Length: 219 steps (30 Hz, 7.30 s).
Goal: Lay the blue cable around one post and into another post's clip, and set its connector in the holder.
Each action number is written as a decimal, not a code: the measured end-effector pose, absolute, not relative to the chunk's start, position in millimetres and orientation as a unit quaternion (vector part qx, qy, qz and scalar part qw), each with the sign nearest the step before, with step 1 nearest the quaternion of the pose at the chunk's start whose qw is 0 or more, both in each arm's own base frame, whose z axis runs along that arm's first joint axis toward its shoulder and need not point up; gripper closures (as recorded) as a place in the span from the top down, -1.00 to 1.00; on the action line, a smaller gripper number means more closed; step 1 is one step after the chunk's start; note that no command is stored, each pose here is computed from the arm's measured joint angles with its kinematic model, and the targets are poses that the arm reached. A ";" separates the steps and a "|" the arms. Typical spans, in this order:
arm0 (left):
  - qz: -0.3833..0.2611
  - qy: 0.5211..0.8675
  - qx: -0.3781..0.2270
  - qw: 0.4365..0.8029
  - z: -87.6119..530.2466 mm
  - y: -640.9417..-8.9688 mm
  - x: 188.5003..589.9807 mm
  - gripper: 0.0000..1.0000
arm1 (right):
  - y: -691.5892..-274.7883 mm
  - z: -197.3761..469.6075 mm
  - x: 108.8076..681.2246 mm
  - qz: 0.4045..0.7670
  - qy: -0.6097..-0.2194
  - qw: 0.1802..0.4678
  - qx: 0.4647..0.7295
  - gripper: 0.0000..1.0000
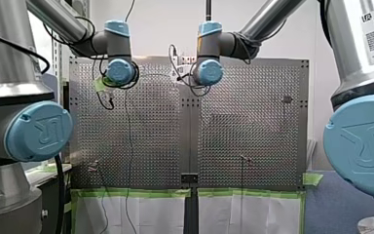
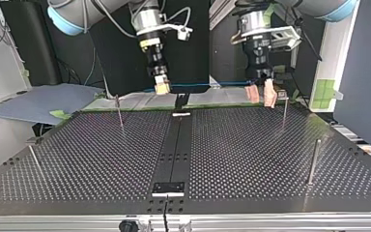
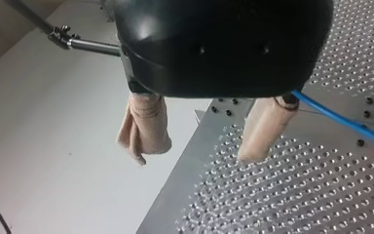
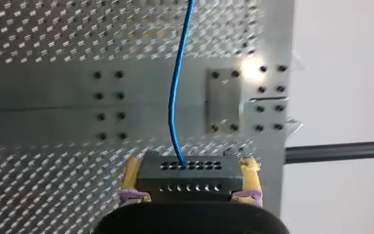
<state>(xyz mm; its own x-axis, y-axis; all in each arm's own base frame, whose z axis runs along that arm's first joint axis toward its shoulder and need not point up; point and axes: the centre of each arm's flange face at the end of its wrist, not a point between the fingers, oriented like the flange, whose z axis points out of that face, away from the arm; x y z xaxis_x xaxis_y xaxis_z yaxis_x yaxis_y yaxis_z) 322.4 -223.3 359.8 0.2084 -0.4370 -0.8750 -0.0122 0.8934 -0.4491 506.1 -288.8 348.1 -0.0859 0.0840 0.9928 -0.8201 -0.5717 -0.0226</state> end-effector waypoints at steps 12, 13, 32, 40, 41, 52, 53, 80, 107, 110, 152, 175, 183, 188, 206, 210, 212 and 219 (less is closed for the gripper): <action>-0.149 0.639 -0.199 0.728 359.6 -193.8 342.7 1.00 | -295.7 367.3 537.0 0.680 -0.297 0.339 0.579 -1.00; -0.150 0.642 -0.201 0.724 358.6 -190.7 344.1 1.00 | -296.0 367.9 540.9 0.678 -0.294 0.340 0.582 -1.00; -0.192 0.636 -0.242 0.708 373.2 -139.6 376.9 1.00 | -295.8 393.2 591.1 0.705 -0.267 0.325 0.571 -1.00; -0.219 0.594 -0.253 0.731 409.2 -115.8 383.6 1.00 | -295.4 392.2 601.0 0.708 -0.261 0.320 0.572 -1.00; -0.222 0.590 -0.256 0.733 411.5 -112.6 384.4 1.00 | -295.2 392.1 601.7 0.709 -0.261 0.319 0.572 -1.00; -0.242 0.544 -0.284 0.751 423.0 -73.2 399.4 1.00 | -292.8 403.3 613.0 0.722 -0.254 0.316 0.561 -1.00; -0.245 0.540 -0.285 0.753 424.1 -70.1 400.8 1.00 | -292.5 404.2 615.2 0.723 -0.253 0.315 0.561 -1.00; -0.261 0.446 -0.307 0.799 419.8 46.0 448.7 1.00 | -306.4 426.4 664.9 0.758 -0.238 0.288 0.535 -1.00; -0.390 0.378 -0.255 0.800 441.2 52.7 494.4 1.00 | -334.4 454.4 664.9 0.775 -0.246 0.293 0.503 -1.00; -0.405 0.367 -0.253 0.799 443.7 51.4 502.9 1.00 | -337.6 450.9 665.1 0.774 -0.248 0.294 0.503 -1.00; -0.315 0.477 -0.251 0.781 354.5 22.1 554.3 1.00 | -398.5 349.8 644.8 0.677 -0.322 0.332 0.572 -1.00; -0.322 0.511 -0.287 0.744 335.3 -2.1 546.0 1.00 | -413.4 303.4 576.0 0.663 -0.441 0.349 0.493 -1.00; -0.315 0.512 -0.299 0.741 333.1 -1.2 544.6 1.00 | -428.9 275.1 546.0 0.656 -0.486 0.359 0.452 -1.00; -0.314 0.511 -0.301 0.741 333.0 -1.0 544.5 1.00 | -446.3 254.2 516.5 0.646 -0.510 0.376 0.426 -1.00; -0.314 0.511 -0.300 0.741 332.9 -1.3 544.5 1.00 | -499.3 193.3 417.2 0.624 -0.517 0.414 0.415 -1.00; -0.313 0.512 -0.300 0.741 332.2 -1.4 544.1 1.00 | -507.0 180.5 390.9 0.609 -0.527 0.435 0.403 -1.00; -0.313 0.512 -0.300 0.741 331.3 -1.6 543.6 1.00 | -510.6 173.5 375.4 0.600 -0.535 0.447 0.394 -1.00; -0.313 0.513 -0.301 0.741 330.3 -2.0 543.2 1.00 | -518.0 150.0 319.2 0.564 -0.566 0.488 0.352 -1.00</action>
